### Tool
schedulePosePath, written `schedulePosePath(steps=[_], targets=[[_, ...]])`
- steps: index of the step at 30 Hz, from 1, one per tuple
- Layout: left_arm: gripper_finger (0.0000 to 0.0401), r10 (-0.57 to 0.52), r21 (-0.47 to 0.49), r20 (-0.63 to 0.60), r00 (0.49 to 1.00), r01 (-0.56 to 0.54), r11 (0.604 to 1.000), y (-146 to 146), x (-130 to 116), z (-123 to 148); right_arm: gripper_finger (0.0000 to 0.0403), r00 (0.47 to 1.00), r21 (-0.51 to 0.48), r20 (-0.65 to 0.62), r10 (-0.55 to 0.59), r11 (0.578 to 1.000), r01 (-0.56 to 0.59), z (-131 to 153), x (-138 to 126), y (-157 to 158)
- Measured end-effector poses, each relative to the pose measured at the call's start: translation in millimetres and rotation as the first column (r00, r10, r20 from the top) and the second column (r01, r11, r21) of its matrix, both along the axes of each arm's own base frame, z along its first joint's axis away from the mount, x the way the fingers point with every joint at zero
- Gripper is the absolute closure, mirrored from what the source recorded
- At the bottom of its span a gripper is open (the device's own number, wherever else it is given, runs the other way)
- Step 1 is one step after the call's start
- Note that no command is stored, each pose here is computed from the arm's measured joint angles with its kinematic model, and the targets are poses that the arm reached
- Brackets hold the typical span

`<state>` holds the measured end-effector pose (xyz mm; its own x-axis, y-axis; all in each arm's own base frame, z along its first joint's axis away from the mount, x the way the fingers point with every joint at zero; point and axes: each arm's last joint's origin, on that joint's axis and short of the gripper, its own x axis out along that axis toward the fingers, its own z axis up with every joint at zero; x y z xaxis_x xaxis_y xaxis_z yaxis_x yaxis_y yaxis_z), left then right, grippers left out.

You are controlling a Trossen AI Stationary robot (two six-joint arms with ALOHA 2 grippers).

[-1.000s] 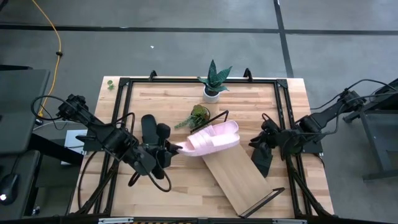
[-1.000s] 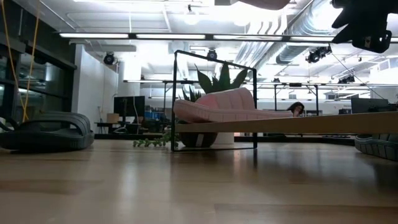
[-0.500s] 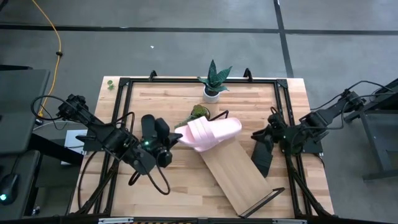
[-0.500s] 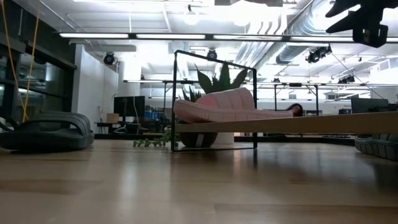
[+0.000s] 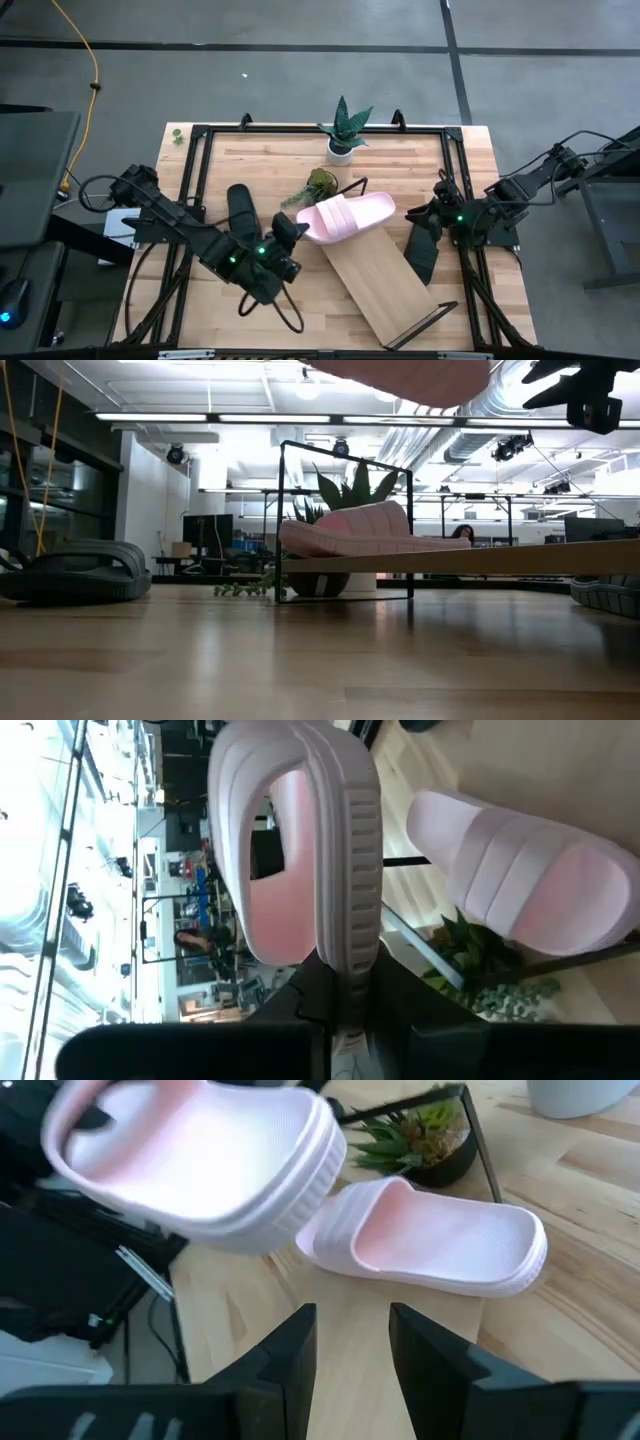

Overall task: Pick and place slides into the shelf
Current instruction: Put the pink slipper on the shelf

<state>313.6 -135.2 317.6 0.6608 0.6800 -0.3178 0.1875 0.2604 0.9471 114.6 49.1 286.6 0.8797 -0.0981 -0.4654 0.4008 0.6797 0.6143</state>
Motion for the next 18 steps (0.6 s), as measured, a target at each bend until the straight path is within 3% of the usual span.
schedulePosePath(steps=[9, 18], targets=[[0.0382, 0.048, -0.067, 0.172, 0.984, -0.036, 0.997, -10, 20, -6, 0.0284, 0.99, -0.005, 0.139, -0.039, 0.999, 0.04, 14, -18, -13], [0.0382, 0.047, -0.031, 0.122, 0.991, -0.043, 0.999, -18, 35, -33, 0.0284, 0.975, -0.001, 0.218, -0.052, 0.999, 0.053, 21, -34, -22]])
